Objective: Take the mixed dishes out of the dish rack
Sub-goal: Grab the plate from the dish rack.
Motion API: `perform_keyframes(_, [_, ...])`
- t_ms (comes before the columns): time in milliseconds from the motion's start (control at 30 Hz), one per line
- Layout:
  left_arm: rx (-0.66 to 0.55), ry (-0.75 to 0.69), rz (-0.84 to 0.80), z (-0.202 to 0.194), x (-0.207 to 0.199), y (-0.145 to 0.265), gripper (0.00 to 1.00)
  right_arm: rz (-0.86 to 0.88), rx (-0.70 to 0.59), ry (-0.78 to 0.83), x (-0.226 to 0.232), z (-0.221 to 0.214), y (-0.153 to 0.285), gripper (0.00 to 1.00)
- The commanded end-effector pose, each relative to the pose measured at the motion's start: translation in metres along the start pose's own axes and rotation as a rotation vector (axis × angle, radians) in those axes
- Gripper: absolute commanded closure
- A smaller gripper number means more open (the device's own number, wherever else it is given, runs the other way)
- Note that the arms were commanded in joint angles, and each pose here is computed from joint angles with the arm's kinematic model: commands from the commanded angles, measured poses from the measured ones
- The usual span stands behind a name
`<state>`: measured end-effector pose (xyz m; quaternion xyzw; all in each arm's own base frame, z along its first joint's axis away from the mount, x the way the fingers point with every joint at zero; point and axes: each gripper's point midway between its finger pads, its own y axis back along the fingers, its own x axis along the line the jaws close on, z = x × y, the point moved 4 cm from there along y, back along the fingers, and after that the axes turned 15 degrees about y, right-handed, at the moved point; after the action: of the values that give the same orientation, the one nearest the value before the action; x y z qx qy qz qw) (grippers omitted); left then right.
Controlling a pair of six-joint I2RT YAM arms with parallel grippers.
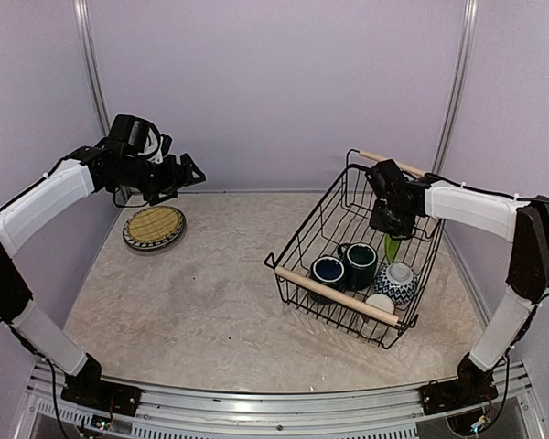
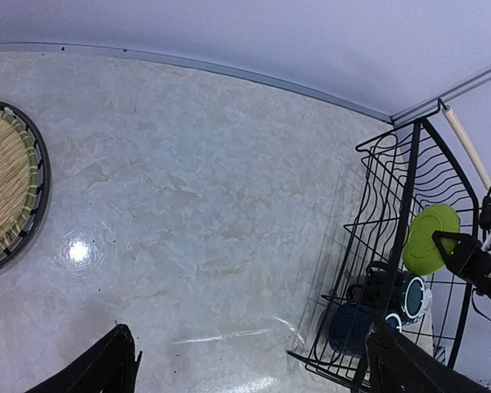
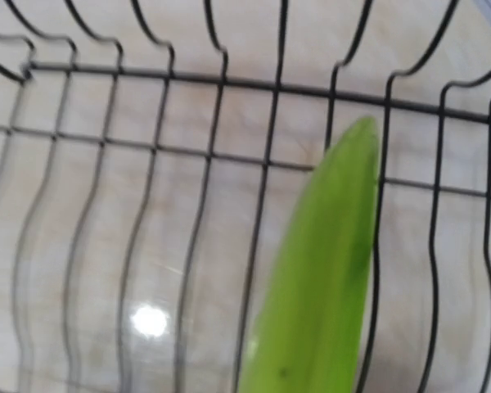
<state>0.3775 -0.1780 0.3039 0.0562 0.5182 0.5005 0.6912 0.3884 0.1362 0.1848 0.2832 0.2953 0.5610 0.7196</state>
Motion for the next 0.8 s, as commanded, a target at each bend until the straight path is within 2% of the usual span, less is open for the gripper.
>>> perform_keyframes(0, [0.013,-0.017,0.008,-0.002,-0.001,-0.002,0.07,0.125,-0.303,0.116,-0.006,0.06,0.076,1.0])
perform_keyframes(100, [0.018,-0.015,0.003,-0.003,-0.002,-0.002,0.07,0.129,-0.35,0.101,-0.012,0.061,0.082,1.0])
perform_keyframes(200, [0.021,-0.014,0.002,-0.004,-0.002,-0.003,0.07,0.138,-0.338,0.1,-0.01,0.059,0.078,1.0])
perform_keyframes(333, [0.022,-0.019,0.002,-0.004,-0.003,-0.003,0.07,0.238,-0.322,0.185,0.01,0.06,0.076,1.0])
perform_keyframes(433, [0.03,-0.025,-0.014,-0.006,-0.005,-0.003,0.07,0.365,-0.41,0.316,0.031,0.068,0.093,1.0])
perform_keyframes(567, [0.081,-0.036,-0.087,-0.01,-0.016,-0.004,0.07,0.445,-0.529,0.43,0.04,0.077,0.126,1.0])
perform_keyframes(767, [0.277,-0.036,-0.345,-0.031,-0.047,-0.006,0.08,0.529,-0.707,0.637,0.061,0.077,0.172,1.0])
